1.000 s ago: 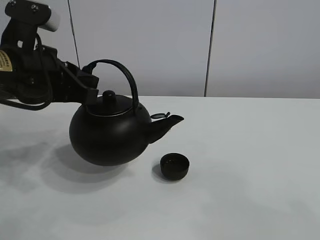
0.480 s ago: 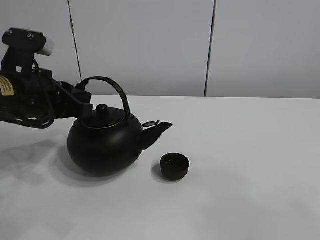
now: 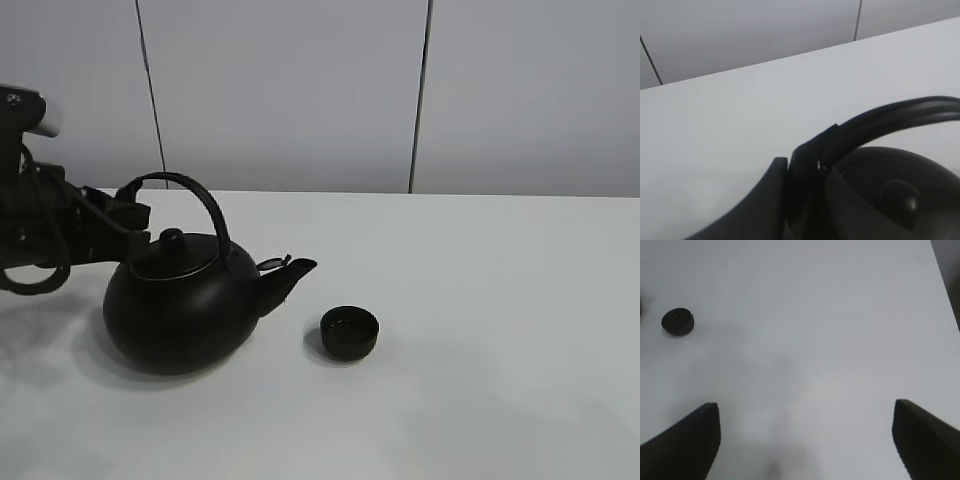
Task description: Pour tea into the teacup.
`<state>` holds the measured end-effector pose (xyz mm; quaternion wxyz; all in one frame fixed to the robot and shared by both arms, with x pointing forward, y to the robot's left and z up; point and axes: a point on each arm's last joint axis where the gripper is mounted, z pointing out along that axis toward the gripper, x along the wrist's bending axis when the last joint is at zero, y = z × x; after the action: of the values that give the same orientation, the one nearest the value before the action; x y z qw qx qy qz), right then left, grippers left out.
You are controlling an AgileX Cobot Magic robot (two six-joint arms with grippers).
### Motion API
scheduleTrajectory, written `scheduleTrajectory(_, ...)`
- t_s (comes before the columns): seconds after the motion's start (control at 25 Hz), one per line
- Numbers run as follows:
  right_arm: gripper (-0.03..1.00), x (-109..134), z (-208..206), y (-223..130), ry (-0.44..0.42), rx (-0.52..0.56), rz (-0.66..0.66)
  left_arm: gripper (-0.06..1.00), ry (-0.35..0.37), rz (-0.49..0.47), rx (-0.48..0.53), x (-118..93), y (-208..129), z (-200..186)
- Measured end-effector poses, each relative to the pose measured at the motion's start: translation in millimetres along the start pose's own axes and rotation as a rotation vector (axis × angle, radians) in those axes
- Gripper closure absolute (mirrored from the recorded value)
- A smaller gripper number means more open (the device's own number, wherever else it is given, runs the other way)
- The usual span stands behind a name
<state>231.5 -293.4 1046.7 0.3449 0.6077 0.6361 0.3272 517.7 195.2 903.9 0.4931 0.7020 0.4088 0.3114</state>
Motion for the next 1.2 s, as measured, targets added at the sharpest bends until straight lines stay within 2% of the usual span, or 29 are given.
scheduleTrajectory(0.4,0.33,0.0,0.0,0.0,0.0,0.0,0.0,0.83,0.034,0.001,-0.041,2.0,-3.5,-9.2)
scheduleTrajectory(0.6,0.33,0.0,0.0,0.0,0.0,0.0,0.0,0.82,0.02,0.01,-0.04,0.7,-3.7,-9.3)
scheduleTrajectory(0.88,0.33,0.0,0.0,0.0,0.0,0.0,0.0,0.77,0.01,0.017,-0.044,-0.3,-3.4,-9.6)
scheduleTrajectory(1.0,0.33,0.0,0.0,0.0,0.0,0.0,0.0,0.72,0.013,0.016,-0.073,0.0,0.0,-10.2)
scheduleTrajectory(1.2,0.33,0.0,0.0,0.0,0.0,0.0,0.0,0.56,0.015,0.014,-0.1,0.0,2.0,-11.4)
